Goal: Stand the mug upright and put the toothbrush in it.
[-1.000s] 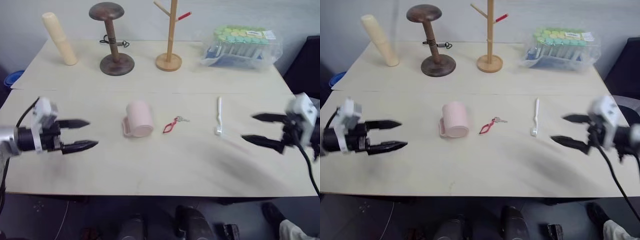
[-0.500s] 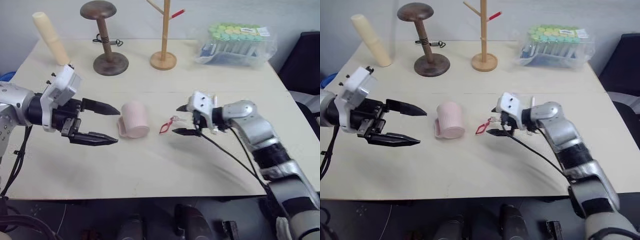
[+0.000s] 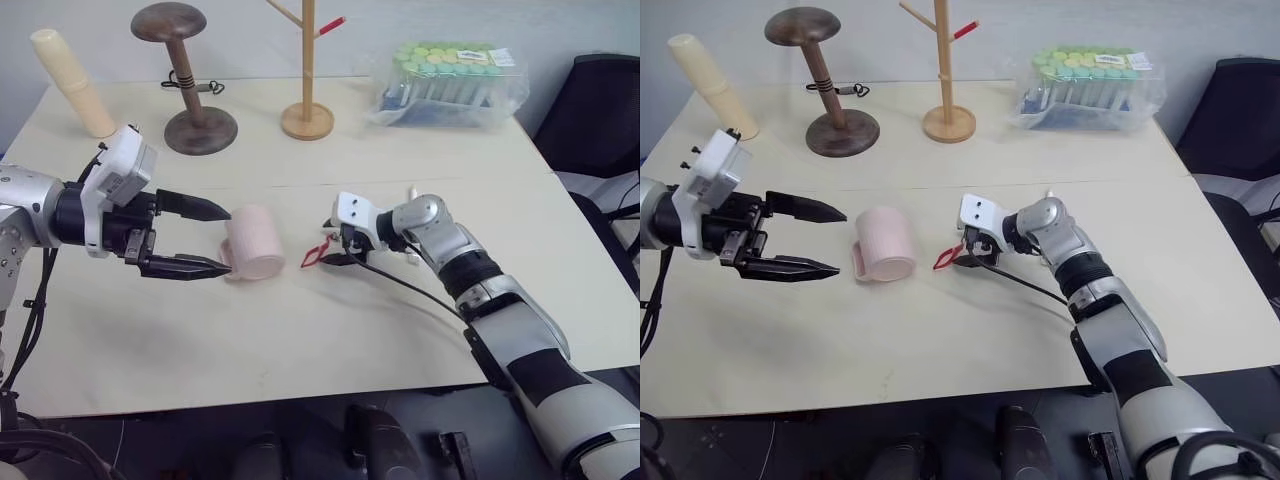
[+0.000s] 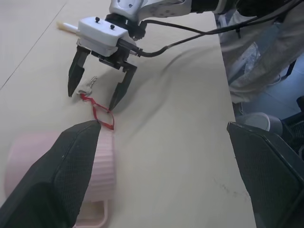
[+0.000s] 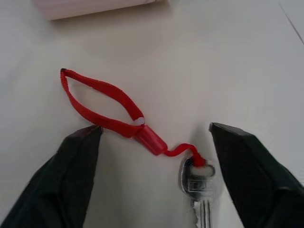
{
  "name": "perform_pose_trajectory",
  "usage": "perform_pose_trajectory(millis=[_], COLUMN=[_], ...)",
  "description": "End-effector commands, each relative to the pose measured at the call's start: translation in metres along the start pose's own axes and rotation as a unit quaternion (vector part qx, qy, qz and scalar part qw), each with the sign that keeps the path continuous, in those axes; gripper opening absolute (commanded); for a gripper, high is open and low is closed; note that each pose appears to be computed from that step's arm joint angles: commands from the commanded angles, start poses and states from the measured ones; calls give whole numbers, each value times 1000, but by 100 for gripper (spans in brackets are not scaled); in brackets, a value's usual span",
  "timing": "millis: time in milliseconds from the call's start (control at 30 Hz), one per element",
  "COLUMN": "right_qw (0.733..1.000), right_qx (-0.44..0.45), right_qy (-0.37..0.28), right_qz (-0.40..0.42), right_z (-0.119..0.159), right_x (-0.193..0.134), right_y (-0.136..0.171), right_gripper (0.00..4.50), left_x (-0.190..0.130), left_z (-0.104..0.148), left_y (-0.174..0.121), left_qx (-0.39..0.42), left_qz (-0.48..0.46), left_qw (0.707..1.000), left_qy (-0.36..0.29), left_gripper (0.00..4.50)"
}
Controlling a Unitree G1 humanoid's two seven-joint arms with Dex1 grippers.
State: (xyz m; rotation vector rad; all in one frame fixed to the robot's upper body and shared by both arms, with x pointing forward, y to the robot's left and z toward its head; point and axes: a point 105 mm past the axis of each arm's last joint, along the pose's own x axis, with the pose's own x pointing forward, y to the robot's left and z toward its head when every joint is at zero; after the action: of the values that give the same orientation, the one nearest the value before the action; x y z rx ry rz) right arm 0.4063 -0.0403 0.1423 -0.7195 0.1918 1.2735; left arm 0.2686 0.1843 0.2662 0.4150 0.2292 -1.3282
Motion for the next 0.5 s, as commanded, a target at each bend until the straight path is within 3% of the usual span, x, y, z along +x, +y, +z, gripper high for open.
perform_pose_trajectory(millis=[33,300,500], right_qw=[1000,999,999], right_qx=[9,20,46], right_qy=[9,-1,-20], right_qz=[15,25,-17], right_z=[-10,-10,-12], right_x=[0,0,-16], right_y=[6,11,8], right_gripper=[256,1,1], left_x=[-4,-1,6], left_z=[8,8,14], left_y=[-1,0,-2], left_qx=[22,23,22], left_qz=[11,10,-8], left_qw=[1000,1000,999], left_qy=[-7,-10,-26], left_gripper=[450,450,450])
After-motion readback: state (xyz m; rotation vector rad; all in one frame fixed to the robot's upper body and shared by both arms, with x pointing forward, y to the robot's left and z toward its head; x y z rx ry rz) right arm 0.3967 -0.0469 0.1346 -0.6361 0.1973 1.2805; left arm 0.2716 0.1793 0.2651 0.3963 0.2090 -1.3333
